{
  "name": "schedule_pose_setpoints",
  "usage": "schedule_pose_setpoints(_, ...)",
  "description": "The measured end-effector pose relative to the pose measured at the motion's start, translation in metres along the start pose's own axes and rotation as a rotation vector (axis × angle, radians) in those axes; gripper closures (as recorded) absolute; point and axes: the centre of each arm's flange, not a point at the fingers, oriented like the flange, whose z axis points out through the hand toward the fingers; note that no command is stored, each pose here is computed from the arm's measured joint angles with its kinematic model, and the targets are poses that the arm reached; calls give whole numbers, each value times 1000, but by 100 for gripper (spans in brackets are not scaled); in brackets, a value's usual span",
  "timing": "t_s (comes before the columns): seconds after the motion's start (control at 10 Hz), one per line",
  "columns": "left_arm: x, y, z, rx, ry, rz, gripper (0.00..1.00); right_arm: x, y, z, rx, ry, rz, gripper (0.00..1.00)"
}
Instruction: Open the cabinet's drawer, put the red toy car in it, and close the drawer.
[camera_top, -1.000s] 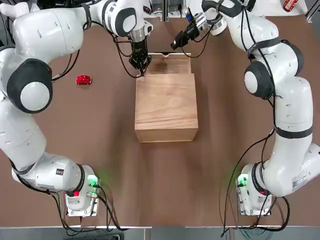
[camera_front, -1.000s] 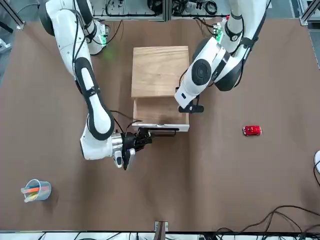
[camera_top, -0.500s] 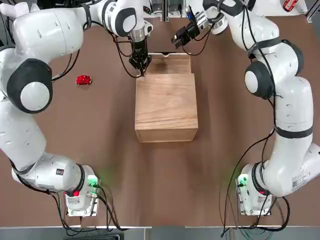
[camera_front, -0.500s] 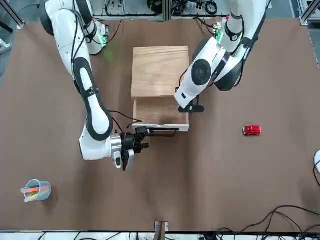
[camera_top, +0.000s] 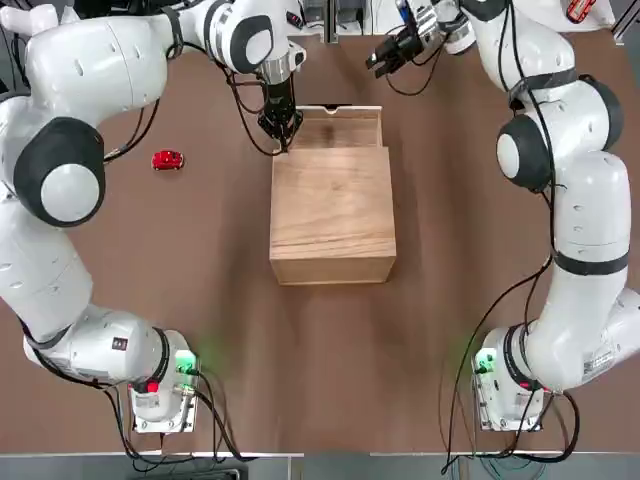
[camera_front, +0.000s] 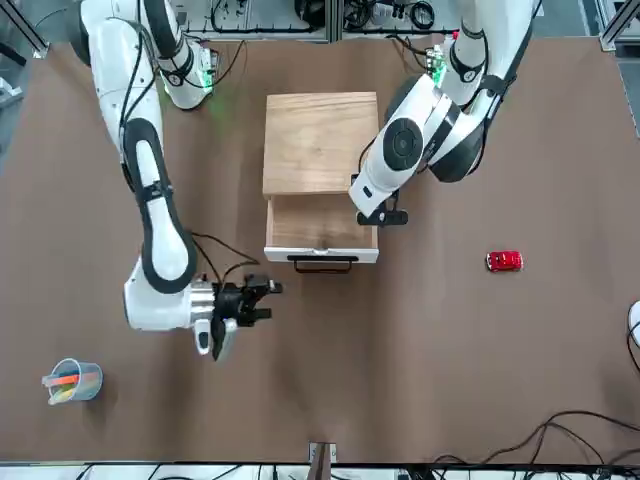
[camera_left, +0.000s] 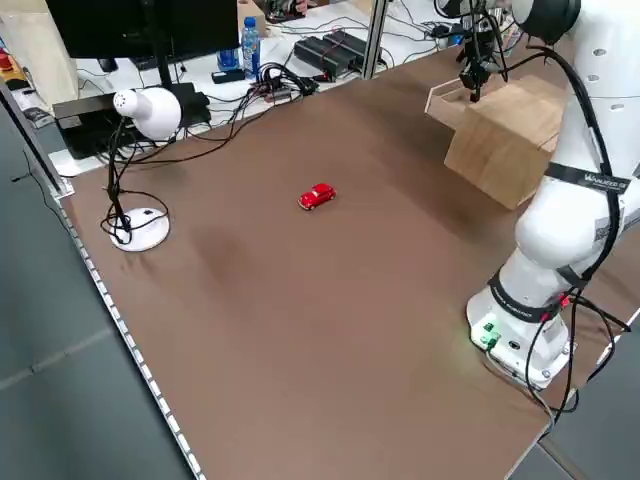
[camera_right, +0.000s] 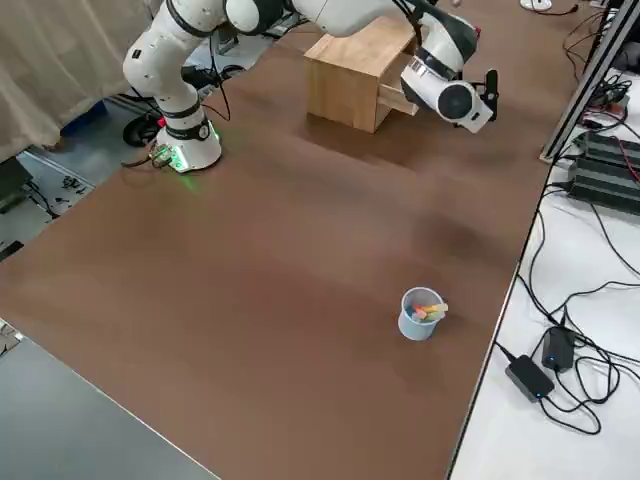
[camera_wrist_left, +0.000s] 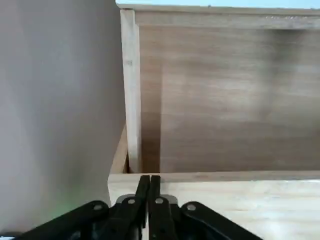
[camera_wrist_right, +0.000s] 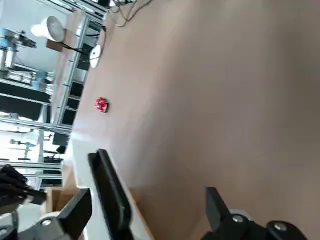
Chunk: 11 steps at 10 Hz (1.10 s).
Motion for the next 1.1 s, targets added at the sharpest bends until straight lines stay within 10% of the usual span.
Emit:
schedule_pose_setpoints(0.8, 38, -97, -80, -13, 125, -242, 81, -22, 39, -166, -347, -139, 123, 0)
schedule_pose_setpoints(1.1, 74, -199, -91, -16, 137, -455, 37, -13, 1, -215, -560, -167, 200, 0)
